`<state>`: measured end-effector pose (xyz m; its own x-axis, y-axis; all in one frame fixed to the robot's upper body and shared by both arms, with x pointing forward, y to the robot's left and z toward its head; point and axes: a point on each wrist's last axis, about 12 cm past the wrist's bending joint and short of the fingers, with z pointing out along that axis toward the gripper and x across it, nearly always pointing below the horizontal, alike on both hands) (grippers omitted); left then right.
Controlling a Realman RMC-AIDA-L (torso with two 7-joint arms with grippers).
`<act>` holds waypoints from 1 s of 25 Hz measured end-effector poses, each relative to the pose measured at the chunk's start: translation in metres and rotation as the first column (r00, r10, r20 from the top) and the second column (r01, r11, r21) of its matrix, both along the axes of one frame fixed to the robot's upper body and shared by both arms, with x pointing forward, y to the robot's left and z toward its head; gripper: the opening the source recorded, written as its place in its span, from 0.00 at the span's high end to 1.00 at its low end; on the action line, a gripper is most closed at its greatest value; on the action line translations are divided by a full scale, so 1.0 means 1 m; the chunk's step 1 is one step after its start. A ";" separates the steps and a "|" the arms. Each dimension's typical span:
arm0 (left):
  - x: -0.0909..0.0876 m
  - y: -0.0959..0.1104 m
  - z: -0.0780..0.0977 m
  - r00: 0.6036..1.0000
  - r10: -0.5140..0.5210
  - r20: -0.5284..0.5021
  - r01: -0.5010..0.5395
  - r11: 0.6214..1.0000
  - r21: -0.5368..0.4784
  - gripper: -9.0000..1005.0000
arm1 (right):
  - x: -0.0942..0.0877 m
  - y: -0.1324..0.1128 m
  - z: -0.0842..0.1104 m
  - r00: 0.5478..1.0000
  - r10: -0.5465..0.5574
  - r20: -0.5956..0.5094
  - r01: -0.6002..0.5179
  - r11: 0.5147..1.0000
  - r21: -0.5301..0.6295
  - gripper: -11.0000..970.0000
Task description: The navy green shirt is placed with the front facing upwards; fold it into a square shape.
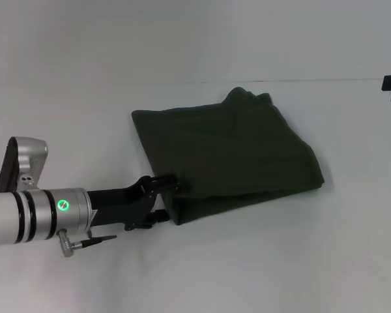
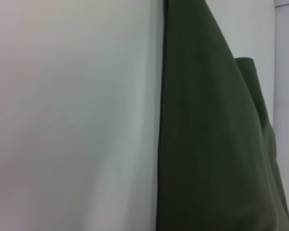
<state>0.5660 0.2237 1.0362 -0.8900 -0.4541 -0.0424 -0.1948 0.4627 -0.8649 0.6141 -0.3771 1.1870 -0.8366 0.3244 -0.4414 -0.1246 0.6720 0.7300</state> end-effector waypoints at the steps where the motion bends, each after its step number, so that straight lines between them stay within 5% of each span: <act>1: 0.000 0.000 0.000 1.000 0.003 0.000 -0.003 1.000 -0.003 0.08 | 0.000 0.000 0.000 1.000 0.000 0.000 0.000 1.000 0.001 0.55; 7: -0.001 -0.004 0.000 1.000 -0.004 0.000 0.004 1.000 -0.018 0.08 | 0.000 0.000 0.000 1.000 -0.001 -0.001 0.001 1.000 0.003 0.55; 13: -0.003 -0.007 0.000 1.000 -0.022 -0.007 0.022 0.999 -0.028 0.21 | -0.001 0.000 0.000 1.000 -0.001 -0.003 0.001 1.000 0.005 0.55; 25: -0.004 -0.005 -0.001 1.000 -0.023 -0.005 0.023 1.000 -0.012 0.63 | -0.001 -0.001 0.002 1.000 -0.008 0.001 0.008 1.000 0.013 0.55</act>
<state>0.5625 0.2192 1.0351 -0.9003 -0.4340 -0.0329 -0.1886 0.4571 -0.8692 0.6134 -0.3785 1.1888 -0.8335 0.3369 -0.4379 -0.1199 0.6634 0.7386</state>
